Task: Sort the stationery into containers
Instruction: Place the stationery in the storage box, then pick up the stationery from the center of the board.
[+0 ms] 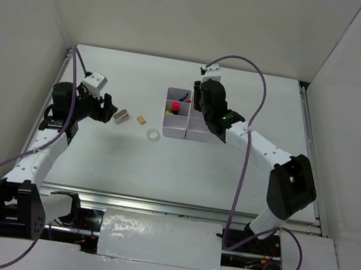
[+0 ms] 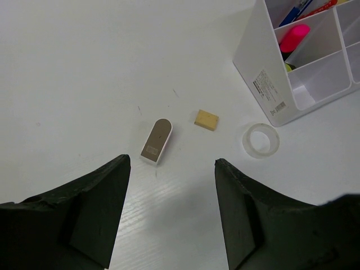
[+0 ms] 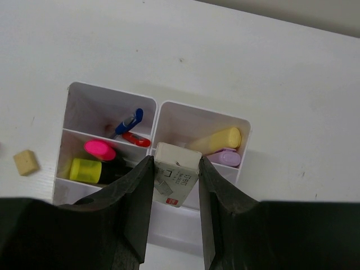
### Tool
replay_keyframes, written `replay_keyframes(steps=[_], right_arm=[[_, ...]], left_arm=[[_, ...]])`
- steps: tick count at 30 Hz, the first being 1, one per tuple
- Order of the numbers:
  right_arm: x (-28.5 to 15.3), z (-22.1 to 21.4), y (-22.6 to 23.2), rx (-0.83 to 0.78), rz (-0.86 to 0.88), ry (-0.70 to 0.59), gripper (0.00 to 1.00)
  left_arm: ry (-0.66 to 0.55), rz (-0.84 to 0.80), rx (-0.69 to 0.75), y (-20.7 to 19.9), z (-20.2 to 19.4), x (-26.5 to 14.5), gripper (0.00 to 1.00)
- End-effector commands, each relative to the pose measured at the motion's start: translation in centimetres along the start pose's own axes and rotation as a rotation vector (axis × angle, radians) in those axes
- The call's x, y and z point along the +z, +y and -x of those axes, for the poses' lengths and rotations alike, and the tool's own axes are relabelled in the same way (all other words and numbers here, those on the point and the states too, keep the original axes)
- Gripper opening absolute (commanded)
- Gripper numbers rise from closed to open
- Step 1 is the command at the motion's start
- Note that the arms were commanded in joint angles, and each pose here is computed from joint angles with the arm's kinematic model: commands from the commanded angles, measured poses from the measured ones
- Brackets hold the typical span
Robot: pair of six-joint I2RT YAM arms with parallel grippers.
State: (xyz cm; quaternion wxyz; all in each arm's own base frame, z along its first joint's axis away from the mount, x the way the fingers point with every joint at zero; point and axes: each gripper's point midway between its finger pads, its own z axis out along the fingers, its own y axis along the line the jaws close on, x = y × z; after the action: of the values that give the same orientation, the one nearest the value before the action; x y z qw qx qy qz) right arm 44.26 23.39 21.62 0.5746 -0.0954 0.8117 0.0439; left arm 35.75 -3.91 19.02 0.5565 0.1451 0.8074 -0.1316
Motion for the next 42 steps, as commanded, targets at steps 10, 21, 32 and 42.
replay_keyframes(steps=[10,21,32,42], right_arm=[[2.3,-0.9,0.0,0.013,-0.067,-0.085,0.0],[2.3,-1.6,0.4,0.012,-0.04,-0.062,0.65],[-1.3,2.9,-0.6,0.106,-0.005,-0.066,0.72],[-3.4,1.0,-8.0,0.154,-0.072,0.018,0.72]], left_arm=[[-0.044,0.025,-0.018,0.5,0.5,0.1,0.75],[-0.03,0.035,0.003,0.8,-0.1,0.2,0.75],[0.128,0.003,0.103,2.0,-2.4,3.2,0.73],[0.322,-0.141,0.148,2.5,-4.8,7.9,0.7]])
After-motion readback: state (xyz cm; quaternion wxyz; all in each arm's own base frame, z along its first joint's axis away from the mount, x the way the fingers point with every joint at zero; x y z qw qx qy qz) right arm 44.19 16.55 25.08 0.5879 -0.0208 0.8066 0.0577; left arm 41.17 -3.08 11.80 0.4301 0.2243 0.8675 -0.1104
